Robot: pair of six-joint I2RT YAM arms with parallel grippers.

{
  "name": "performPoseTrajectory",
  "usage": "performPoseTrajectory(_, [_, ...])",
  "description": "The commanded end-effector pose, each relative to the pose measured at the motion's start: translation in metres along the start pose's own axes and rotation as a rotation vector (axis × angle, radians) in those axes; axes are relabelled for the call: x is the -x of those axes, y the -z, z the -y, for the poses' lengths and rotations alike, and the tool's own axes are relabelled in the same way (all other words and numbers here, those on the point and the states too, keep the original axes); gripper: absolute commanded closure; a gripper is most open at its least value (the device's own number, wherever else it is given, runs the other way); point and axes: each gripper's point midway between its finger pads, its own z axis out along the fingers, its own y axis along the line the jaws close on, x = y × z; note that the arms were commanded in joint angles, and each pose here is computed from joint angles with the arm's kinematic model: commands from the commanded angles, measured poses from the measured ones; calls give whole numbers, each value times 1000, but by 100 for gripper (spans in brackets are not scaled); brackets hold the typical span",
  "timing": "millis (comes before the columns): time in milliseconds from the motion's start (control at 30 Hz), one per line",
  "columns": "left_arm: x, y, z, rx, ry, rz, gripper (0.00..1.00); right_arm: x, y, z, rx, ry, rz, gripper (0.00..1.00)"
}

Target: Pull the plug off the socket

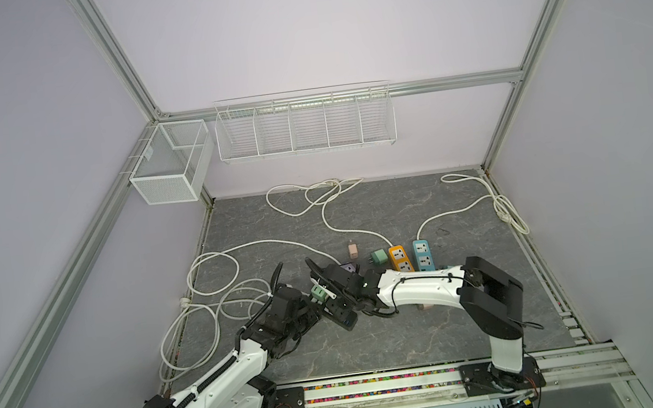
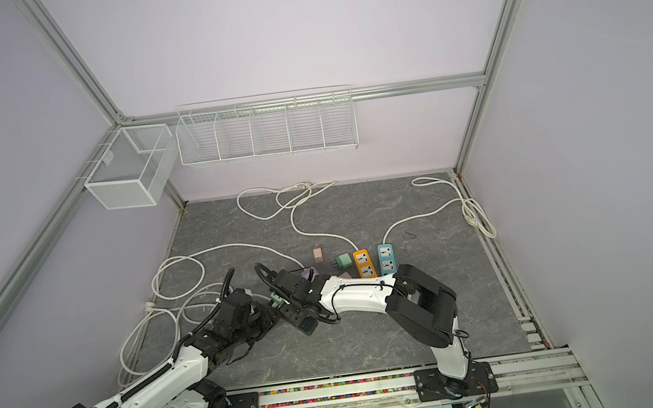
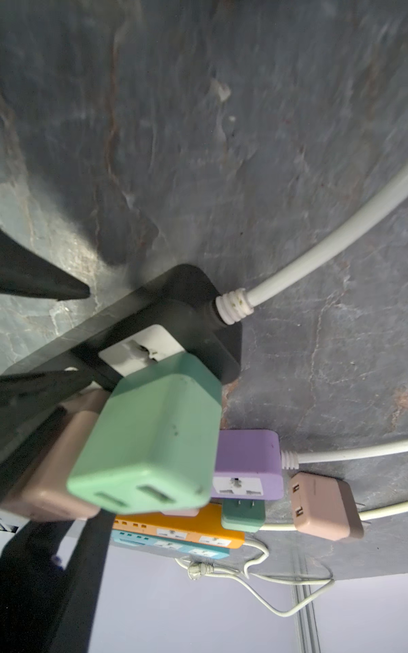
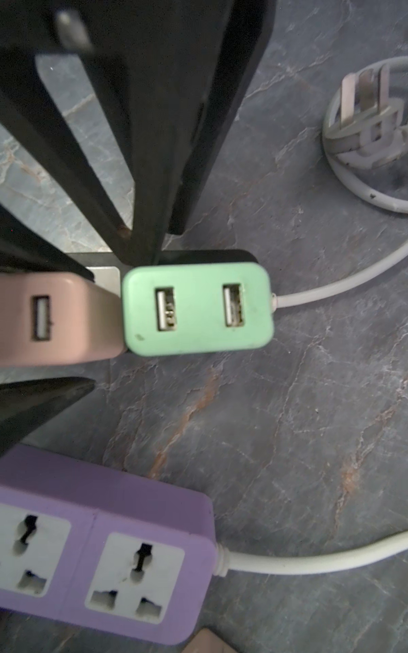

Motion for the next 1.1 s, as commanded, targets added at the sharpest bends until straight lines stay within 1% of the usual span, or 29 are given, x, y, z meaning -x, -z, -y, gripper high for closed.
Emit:
performPoseTrajectory(0, [0, -2, 0, -6, -14, -3, 66, 0, -5, 0, 8, 19, -11, 56])
performPoseTrajectory(200, [-5, -5, -4, 5, -14, -27, 67, -3, -9, 0, 10, 26, -22, 58])
performPoseTrajectory(300, [-7, -7, 0, -15, -14, -40, 67, -3, -11, -1, 11, 31, -22, 58])
performPoseTrajectory(433, [-8, -8, -3, 0, -13, -45, 67, -2, -13, 0, 6, 38, -25, 58])
performPoseTrajectory(567, [-7, -11, 4, -25, -9, -53, 68, 0, -14, 1, 0, 45, -21, 60])
performPoseTrajectory(900, [-14, -13, -14, 61, -37, -85, 69, 4, -9, 0, 21, 31, 3, 67])
performPoseTrajectory(1067, [-16, -13, -18, 72, -36, -93, 70, 7, -5, 4, 38, 0, 23, 70])
